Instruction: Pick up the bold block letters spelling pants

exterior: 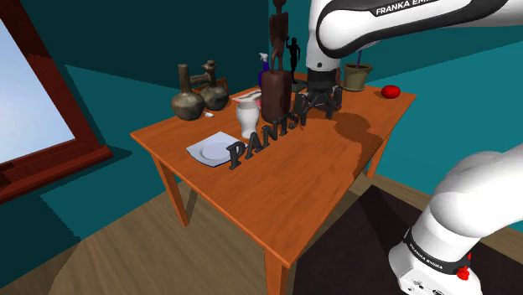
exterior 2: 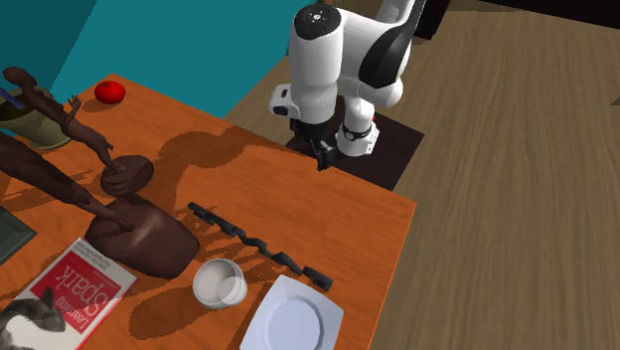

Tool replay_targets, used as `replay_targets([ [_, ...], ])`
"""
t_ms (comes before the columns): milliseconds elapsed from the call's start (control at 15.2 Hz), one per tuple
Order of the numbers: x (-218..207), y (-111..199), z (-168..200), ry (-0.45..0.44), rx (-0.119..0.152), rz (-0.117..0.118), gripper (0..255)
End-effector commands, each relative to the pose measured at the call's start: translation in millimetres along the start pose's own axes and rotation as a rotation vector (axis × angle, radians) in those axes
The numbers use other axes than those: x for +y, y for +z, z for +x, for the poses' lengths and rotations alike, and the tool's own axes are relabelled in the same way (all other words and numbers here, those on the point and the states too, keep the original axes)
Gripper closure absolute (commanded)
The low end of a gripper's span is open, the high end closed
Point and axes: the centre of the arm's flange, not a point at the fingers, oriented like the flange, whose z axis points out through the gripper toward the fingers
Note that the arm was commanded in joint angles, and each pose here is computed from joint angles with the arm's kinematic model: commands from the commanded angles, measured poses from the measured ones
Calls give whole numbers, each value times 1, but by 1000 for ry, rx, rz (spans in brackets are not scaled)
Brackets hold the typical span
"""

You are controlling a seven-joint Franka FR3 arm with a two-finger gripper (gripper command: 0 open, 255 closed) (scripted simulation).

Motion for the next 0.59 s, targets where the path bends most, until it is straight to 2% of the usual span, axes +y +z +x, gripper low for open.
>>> replay_targets([
  [0, -16, 10, 19, 109, -6, 6, 0],
  [528, -52, 55, 107, 515, -32, 24, 0],
])
